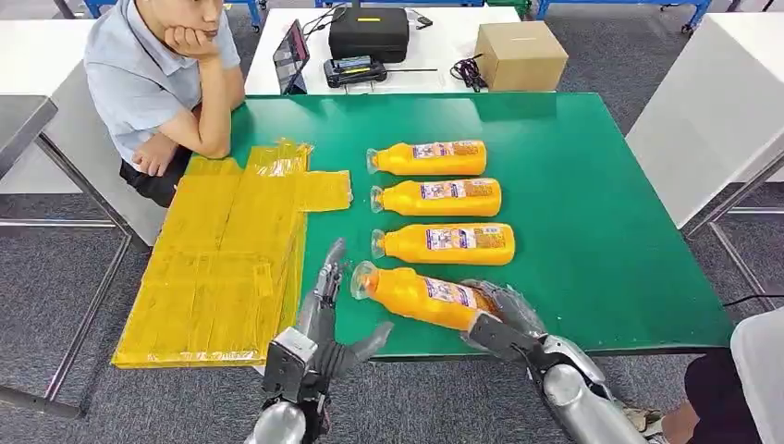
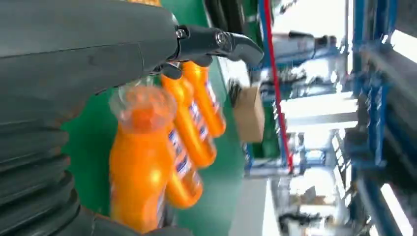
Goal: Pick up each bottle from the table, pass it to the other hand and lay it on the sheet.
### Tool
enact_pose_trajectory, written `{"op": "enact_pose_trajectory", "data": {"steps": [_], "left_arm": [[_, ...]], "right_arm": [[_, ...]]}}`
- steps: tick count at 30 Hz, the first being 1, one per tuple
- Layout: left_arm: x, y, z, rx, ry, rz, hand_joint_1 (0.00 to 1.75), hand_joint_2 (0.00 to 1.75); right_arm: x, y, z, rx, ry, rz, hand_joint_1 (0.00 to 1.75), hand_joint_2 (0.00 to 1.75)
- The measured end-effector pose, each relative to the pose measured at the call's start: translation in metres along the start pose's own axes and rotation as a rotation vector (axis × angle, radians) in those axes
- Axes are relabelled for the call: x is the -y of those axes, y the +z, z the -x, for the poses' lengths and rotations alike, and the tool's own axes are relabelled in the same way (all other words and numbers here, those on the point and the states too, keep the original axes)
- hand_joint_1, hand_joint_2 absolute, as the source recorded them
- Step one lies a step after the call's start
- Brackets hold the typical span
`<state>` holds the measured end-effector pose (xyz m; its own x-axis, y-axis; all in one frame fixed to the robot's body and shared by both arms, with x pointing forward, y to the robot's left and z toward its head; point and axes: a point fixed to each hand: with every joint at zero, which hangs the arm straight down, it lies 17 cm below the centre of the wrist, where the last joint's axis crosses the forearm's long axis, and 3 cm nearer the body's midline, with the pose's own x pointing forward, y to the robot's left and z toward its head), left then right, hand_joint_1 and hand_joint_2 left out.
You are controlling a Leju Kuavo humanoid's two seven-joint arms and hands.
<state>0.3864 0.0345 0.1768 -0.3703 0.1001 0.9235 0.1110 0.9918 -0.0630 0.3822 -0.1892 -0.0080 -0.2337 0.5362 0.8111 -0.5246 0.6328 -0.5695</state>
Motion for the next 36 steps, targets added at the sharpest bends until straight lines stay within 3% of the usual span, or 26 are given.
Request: {"op": "enact_pose_trajectory", "data": {"steps": [6,15,17,20,23,26,31,36], "left_arm": [[-0.023,-0.006,-0.002,0.021,0.016,-0.131,0.0,1.75],[-0.054,-0.005,0.019,-0.086,0.169,-0.291,0.0,1.75],[-0.044,-0.002,0.039,-0.195,0.275,-0.258,0.0,1.75],[-0.036,0.006,0.053,-0.264,0.337,-0.227,0.0,1.75],[-0.005,0.026,0.09,-0.492,0.524,-0.124,0.0,1.75],[0.026,0.051,0.105,-0.595,0.652,0.004,0.0,1.75],[0.048,0.076,0.117,-0.67,0.794,0.114,0.0,1.75],[0.045,0.072,0.12,-0.638,0.77,0.133,0.0,1.75]], "right_arm": [[0.003,0.002,-0.005,0.007,-0.029,0.04,1.75,1.75],[0.01,-0.003,-0.016,0.023,-0.086,0.128,1.75,1.75],[0.011,-0.004,-0.018,0.026,-0.093,0.137,1.75,1.75],[0.011,-0.006,-0.02,0.031,-0.103,0.144,1.75,1.75],[0.012,-0.009,-0.025,0.05,-0.113,0.145,1.75,1.75],[0.015,-0.014,-0.032,0.078,-0.13,0.145,1.75,1.75],[0.016,-0.025,-0.043,0.113,-0.146,0.127,1.75,1.75],[0.013,-0.029,-0.052,0.14,-0.149,0.111,1.75,1.75]]}}
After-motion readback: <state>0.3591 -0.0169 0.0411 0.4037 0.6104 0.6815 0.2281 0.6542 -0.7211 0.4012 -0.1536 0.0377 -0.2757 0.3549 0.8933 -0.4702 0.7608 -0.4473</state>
